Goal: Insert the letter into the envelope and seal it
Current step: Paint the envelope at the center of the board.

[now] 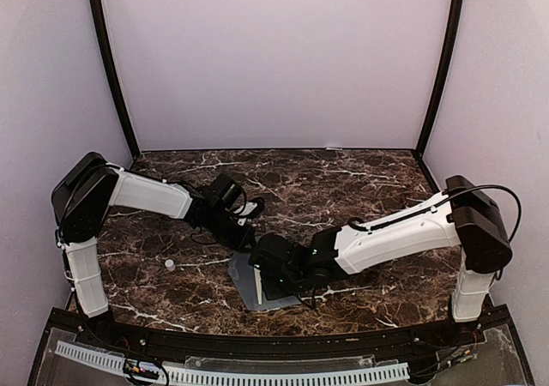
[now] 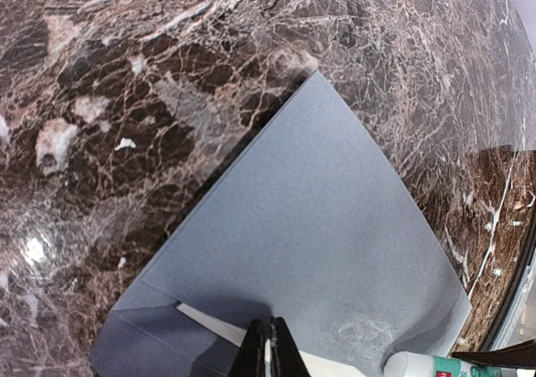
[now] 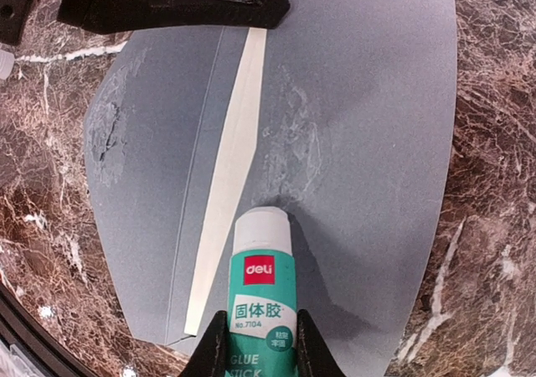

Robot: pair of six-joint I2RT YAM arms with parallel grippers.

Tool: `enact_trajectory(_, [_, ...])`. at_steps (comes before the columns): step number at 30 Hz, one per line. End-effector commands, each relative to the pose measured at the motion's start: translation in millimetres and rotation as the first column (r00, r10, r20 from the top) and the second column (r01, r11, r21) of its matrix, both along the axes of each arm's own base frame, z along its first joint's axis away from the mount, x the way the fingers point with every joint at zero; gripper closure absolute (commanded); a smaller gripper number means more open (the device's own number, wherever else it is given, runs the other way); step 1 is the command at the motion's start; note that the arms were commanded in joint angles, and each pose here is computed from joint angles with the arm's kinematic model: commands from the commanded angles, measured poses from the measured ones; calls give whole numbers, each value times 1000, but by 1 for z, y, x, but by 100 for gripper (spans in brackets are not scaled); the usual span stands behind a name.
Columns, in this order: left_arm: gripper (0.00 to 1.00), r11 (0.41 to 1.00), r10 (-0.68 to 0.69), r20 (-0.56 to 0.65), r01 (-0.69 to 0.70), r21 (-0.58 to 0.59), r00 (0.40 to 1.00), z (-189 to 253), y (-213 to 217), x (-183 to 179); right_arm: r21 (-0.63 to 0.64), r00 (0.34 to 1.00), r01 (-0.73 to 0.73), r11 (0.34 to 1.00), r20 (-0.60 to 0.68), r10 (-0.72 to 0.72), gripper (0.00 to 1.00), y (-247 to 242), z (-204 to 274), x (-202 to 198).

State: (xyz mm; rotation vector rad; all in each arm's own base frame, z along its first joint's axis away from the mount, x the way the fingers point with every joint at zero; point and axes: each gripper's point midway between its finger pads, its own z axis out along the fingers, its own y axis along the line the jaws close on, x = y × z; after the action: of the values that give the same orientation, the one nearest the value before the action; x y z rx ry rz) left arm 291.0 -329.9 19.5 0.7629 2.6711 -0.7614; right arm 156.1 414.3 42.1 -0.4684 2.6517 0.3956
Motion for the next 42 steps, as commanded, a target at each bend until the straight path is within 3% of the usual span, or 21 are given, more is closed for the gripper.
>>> enact_trajectory(1, [95, 990, 31, -96, -17, 143, 995, -38, 28, -18, -109, 999, 25, 994, -29, -28, 100, -21, -30, 4])
enact_trajectory(34, [95, 991, 28, -119, -12, 133, 993, -40, 26, -21, -111, 999, 48, 993, -5, -49, 100, -15, -42, 52])
enact_trajectory(42, [95, 991, 28, -118, -12, 136, 993, -41, 26, -21, -74, 999, 45, 996, 5, -44, 100, -9, -26, 54])
